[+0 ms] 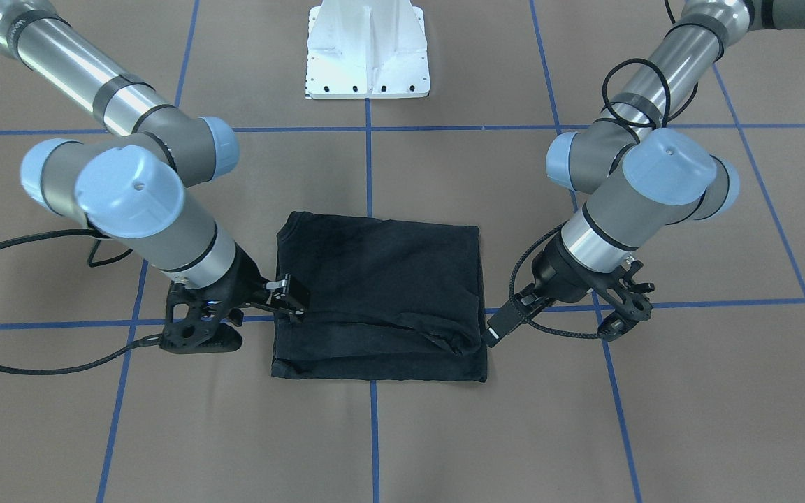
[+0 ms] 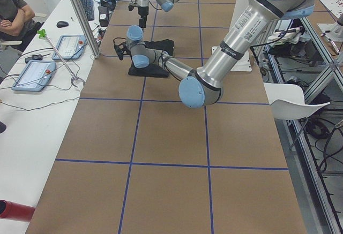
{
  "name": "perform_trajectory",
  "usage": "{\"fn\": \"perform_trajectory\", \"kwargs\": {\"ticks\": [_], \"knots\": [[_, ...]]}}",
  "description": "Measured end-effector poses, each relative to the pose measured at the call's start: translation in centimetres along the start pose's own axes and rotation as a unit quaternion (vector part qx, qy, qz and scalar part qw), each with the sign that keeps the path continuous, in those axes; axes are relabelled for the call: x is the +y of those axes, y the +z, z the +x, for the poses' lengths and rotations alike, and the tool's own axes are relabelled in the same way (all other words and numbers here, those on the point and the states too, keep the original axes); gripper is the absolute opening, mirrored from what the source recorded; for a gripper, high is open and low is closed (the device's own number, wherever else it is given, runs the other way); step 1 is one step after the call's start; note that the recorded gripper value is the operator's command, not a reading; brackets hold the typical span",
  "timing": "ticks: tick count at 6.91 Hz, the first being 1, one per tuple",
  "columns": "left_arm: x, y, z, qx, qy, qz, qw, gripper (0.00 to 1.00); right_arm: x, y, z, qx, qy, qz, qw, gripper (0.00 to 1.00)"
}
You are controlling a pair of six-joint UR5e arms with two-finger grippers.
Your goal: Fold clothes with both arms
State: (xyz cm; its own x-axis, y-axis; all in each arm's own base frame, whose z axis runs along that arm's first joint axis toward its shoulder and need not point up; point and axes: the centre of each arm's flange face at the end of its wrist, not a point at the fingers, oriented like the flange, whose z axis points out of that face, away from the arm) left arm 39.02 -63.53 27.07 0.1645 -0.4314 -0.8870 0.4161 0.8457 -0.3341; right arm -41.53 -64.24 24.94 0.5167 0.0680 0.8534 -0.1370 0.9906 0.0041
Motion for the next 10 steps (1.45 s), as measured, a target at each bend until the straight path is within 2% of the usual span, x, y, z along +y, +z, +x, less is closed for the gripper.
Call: {"fn": "perform_trajectory", "kwargs": {"ticks": [2,4,5,6,8,10], "knots": [[-1.0,-3.5,-3.5,0.005,0.079,0.014,0.9967,1.00,-3.1,-3.6,4.9,-0.001,0.010,0.011,0.9999,1.00],[-4.3,-7.7,-10.9,-0.018,0.159,0.043,0.9862,1.00,-4.6,-5.0,12.6,0.025,-0.010,0.023,0.9994,1.00],[-6.5,-9.8,-14.3,-0.035,0.193,0.059,0.9789,1.00,-5.1,-5.3,17.5,0.050,-0.036,0.025,0.9978,1.00],[-8.7,-11.7,-17.5,-0.056,0.229,0.073,0.9691,1.00,-5.7,-6.1,22.4,0.081,-0.064,0.022,0.9944,1.00],[-13.1,-16.0,-24.0,-0.102,0.302,0.095,0.9430,1.00,-6.0,-7.8,31.3,0.132,-0.111,0.001,0.9849,1.00],[-17.1,-19.8,-31.0,-0.144,0.354,0.089,0.9198,1.00,-4.5,-10.0,40.2,0.152,-0.142,-0.016,0.9779,1.00]]}}
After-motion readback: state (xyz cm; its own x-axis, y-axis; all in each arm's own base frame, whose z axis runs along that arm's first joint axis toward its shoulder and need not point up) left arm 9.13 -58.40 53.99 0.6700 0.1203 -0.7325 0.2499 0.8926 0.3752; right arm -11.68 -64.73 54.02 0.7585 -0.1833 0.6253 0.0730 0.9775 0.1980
